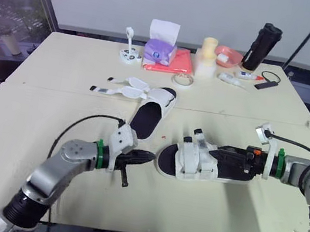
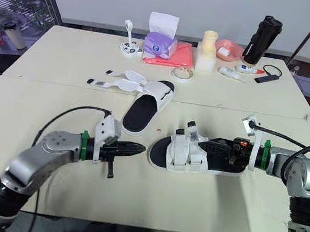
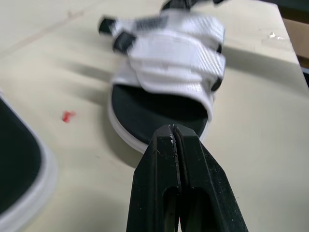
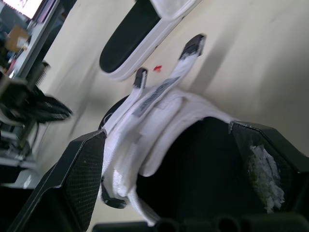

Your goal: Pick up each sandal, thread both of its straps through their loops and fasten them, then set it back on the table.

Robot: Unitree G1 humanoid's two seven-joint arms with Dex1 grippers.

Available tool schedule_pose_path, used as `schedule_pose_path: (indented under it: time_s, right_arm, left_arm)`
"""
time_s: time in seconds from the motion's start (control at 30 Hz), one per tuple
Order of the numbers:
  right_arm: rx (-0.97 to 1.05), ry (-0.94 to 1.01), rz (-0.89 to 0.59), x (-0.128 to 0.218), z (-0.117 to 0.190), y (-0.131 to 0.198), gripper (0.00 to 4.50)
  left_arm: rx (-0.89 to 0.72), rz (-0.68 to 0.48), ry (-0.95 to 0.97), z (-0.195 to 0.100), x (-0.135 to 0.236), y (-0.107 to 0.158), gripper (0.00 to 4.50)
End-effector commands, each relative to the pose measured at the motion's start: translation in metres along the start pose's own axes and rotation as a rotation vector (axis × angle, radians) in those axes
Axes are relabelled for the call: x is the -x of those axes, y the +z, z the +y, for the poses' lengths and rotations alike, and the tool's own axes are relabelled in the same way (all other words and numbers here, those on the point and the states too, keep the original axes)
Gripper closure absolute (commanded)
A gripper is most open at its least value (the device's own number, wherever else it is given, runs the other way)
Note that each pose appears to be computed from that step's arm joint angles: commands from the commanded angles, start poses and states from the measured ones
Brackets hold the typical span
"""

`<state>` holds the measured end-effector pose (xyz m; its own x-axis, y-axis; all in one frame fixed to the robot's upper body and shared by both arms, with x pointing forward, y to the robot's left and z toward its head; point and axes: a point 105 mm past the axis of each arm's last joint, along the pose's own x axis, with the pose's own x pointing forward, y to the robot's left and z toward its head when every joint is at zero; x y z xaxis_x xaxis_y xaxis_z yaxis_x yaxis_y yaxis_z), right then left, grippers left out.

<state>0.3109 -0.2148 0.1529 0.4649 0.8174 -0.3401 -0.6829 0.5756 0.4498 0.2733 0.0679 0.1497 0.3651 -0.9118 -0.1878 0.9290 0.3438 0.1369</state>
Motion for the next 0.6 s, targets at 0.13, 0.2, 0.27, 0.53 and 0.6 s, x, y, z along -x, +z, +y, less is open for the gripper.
schedule_pose_path:
  time_s: [0.13, 0.2, 0.27, 0.53, 0.6]
  right_arm:
    - [-0.079, 0.118, -0.013, -0.001, 0.014, -0.002, 0.04]
    - [-0.108, 0.151, -0.005, -0.008, 0.018, -0.007, 0.04]
    - [-0.137, 0.186, -0.005, -0.017, 0.023, -0.011, 0.04]
    - [-0.208, 0.243, -0.02, -0.031, 0.029, -0.01, 2.88]
    - [-0.21, 0.246, -0.01, -0.033, 0.03, -0.011, 4.01]
  left_arm:
    - [-0.07, -0.029, -0.08, -0.015, 0.021, 0.042, 4.48]
    - [-0.065, -0.024, -0.101, -0.019, 0.023, 0.045, 4.48]
    - [-0.061, -0.022, -0.111, -0.019, 0.023, 0.045, 4.48]
    - [-0.041, -0.012, -0.088, -0.013, 0.022, 0.038, 4.48]
    - [-0.042, -0.015, -0.092, -0.014, 0.02, 0.038, 4.48]
